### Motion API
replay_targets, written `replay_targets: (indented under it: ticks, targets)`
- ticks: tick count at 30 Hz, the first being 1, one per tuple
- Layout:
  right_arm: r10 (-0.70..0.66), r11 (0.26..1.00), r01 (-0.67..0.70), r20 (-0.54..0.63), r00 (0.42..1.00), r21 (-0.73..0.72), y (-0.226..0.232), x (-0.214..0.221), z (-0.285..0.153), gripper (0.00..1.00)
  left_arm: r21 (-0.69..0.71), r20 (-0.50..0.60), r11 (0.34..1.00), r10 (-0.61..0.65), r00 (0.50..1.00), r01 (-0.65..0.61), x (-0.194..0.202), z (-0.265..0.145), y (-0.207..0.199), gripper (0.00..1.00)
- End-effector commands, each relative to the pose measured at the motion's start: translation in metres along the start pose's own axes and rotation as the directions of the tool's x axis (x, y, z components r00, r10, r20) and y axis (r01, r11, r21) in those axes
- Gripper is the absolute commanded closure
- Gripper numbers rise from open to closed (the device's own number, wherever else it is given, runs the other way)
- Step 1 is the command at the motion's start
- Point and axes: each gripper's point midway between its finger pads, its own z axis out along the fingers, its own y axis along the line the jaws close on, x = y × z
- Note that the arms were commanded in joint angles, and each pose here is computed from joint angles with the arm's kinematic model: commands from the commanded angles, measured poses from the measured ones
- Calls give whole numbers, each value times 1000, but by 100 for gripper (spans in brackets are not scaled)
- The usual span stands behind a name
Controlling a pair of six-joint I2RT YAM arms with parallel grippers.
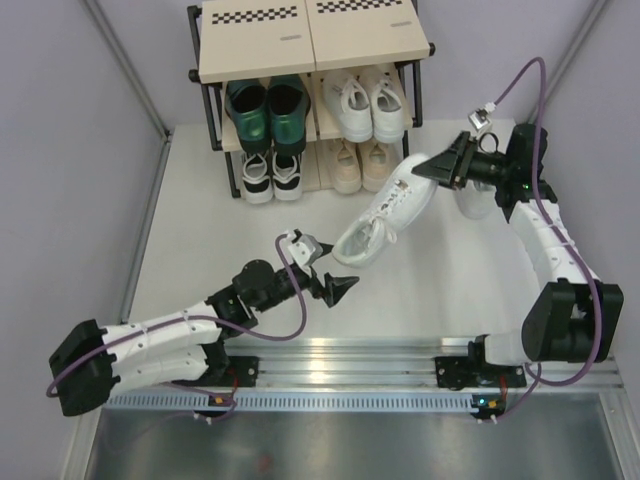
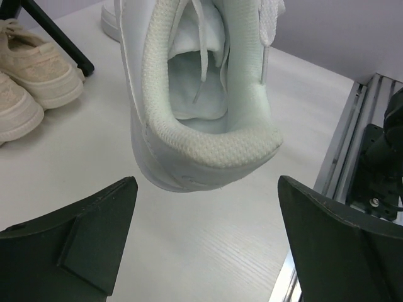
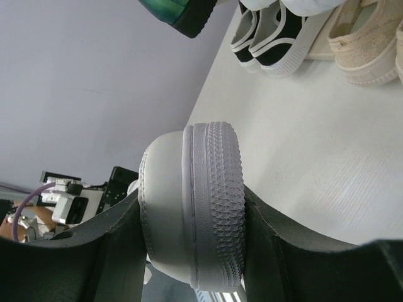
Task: Place and organize the shoes onto the shoe shelf
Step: Pick up the shoe at the center of the board.
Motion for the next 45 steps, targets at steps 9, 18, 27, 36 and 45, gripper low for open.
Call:
replay_targets:
  ticks: [9, 18, 27, 36, 45]
  targets:
    - [-45, 995, 48, 29, 999, -89, 40, -6, -12, 100, -36, 216, 999, -15, 976, 23, -61, 29, 4, 2]
    - [-37, 995, 39, 23, 999, -88, 35, -1, -10, 100, -73, 235, 997, -21, 972, 39, -69, 33, 10, 4]
    - [-48, 996, 50, 16, 999, -77, 32, 4, -9, 100, -29, 183, 999, -11, 983, 16, -59, 46, 2, 73]
    - [-95, 995, 95, 12, 995, -42, 22, 7, -7, 91, -7, 196, 998, -67, 978, 70, -70, 32, -4, 100]
    - [-146, 989, 146, -1, 989, -13, 24, 9, -9, 29, 11, 194, 986, -166, 967, 167, -74, 2, -9, 100]
